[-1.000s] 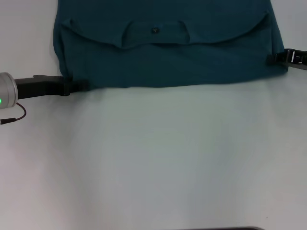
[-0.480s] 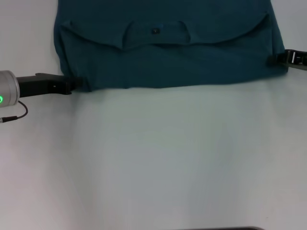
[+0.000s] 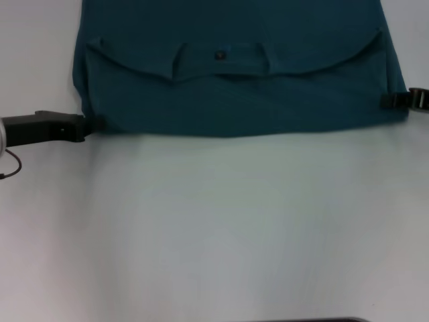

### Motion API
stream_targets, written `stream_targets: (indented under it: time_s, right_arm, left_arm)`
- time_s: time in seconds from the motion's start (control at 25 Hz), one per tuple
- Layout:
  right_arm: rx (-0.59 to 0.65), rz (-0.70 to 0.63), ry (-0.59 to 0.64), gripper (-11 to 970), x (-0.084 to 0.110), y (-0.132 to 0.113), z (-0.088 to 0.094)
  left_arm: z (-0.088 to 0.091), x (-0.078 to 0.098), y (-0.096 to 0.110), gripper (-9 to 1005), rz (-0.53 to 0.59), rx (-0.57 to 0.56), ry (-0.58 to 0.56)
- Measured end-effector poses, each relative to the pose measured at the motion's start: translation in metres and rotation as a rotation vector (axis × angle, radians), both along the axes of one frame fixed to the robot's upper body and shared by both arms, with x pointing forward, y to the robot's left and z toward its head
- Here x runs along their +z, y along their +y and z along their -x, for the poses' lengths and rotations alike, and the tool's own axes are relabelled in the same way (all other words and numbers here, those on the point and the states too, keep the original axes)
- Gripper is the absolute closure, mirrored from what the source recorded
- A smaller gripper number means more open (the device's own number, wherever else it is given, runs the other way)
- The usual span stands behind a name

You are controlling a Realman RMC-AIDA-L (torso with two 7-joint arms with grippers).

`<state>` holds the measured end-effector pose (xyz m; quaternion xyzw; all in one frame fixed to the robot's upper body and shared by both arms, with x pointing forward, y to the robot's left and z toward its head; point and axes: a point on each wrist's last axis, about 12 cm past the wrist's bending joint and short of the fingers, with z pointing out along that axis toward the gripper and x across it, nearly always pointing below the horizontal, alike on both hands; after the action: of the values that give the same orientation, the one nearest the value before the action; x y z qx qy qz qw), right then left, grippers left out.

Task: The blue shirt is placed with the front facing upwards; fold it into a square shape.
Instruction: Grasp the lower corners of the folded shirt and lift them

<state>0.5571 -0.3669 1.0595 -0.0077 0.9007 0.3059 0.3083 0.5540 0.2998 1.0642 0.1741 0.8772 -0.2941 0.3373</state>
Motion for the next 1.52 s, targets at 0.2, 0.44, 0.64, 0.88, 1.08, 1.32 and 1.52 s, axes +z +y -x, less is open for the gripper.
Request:
stream_targets:
  time_s: [0.2,0.44,0.64,0.88,1.08,1.32,1.52]
  right_arm:
    - [0.051,-0.035,-0.02,924,-0.001,-0.007,0.025]
    - [0.083,-0.083,-0.009,924,-0.007,-0.02,0.063]
    - [0.081,-0.127,-0.02,924,-0.013,-0.032,0.097]
    - [0.076,-0.146,-0.015,924,-0.017,-0.046,0.132]
    - [0.094,-0.165,-0.011,924,-0.017,-0.052,0.155]
    - [0.113,-0.166,0.02,924,-0.023,-0.052,0.172]
    - [0.128,-0.17,0.031,924,-0.025,-0.051,0.183]
  left_arm:
    - [0.014,0.005,0.004,989,0.028,-0.061,0.02]
    - [0.038,0.009,0.015,990,0.071,-0.144,0.066]
    - [0.057,0.009,0.024,990,0.11,-0.173,0.105]
    - [0.085,0.008,0.037,990,0.18,-0.201,0.131]
    - [0.101,0.004,0.041,989,0.201,-0.221,0.16]
    - [0.117,-0.002,0.04,989,0.214,-0.261,0.205]
    - [0.128,-0.008,0.04,990,0.211,-0.276,0.233]
